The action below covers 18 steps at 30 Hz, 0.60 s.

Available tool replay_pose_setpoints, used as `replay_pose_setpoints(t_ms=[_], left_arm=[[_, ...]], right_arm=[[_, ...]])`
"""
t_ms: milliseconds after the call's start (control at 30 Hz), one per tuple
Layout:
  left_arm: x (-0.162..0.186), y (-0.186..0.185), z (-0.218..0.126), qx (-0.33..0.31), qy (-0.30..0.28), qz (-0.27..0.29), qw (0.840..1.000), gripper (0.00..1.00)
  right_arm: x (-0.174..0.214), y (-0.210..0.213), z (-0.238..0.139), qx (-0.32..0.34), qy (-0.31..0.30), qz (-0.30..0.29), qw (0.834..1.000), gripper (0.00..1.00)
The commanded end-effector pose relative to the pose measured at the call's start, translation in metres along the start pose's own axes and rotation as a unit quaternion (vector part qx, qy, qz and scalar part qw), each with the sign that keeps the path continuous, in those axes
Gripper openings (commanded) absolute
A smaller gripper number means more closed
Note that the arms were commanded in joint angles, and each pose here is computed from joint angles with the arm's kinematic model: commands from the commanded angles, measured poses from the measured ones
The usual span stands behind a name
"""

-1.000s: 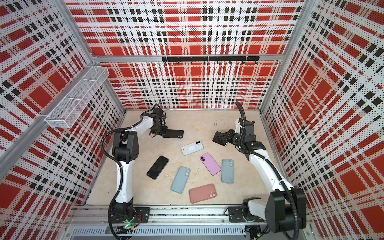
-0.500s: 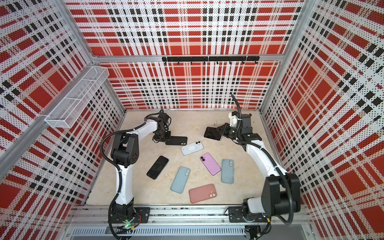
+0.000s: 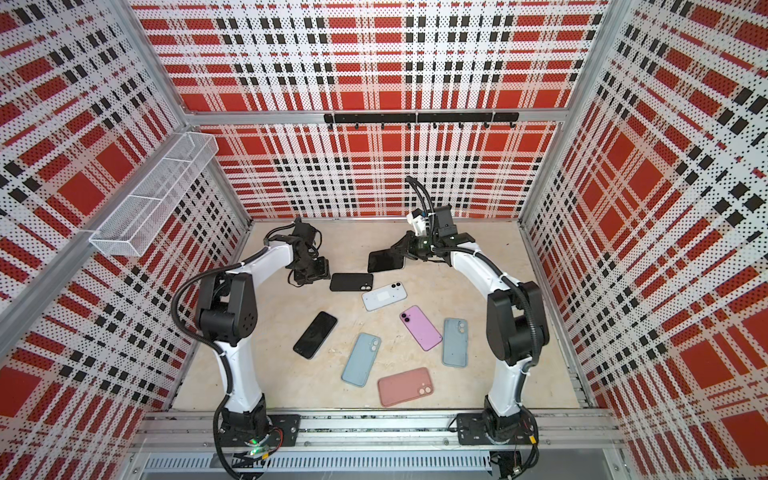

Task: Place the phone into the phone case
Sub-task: 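Carry the black phone toward the case with the right gripper while left holds case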

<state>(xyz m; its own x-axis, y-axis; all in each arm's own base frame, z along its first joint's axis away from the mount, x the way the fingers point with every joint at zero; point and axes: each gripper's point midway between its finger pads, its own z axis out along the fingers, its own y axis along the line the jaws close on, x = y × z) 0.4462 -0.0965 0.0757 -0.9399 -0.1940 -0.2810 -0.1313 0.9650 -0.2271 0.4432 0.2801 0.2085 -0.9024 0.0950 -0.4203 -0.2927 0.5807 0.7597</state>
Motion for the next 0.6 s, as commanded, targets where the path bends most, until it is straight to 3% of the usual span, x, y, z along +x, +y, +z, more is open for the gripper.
replay_pose_setpoints(t_ms=[0,100,267,567], left_arm=[[-0.029,-0.028,-0.05,0.102,-0.09,-0.018,0.991,0.8],[-0.026,-0.038,-0.061,0.185,-0.111,-0.041,0.976,0.9],[-0.016,-0.039,-0.043,0.259,-0.11,-0.091,0.955,0.92],[-0.005,-0.03,-0.014,0.247,-0.098,-0.13,0.955,0.92]], right_arm=[[-0.003,0.023,0.019,-0.028,0.022,-0.023,0.999,0.0],[-0.004,0.019,0.041,-0.023,0.033,-0.012,0.999,0.0],[-0.002,0.019,0.076,-0.029,0.051,0.005,0.998,0.0],[0.009,0.003,0.123,-0.023,0.079,0.04,0.996,0.0]])
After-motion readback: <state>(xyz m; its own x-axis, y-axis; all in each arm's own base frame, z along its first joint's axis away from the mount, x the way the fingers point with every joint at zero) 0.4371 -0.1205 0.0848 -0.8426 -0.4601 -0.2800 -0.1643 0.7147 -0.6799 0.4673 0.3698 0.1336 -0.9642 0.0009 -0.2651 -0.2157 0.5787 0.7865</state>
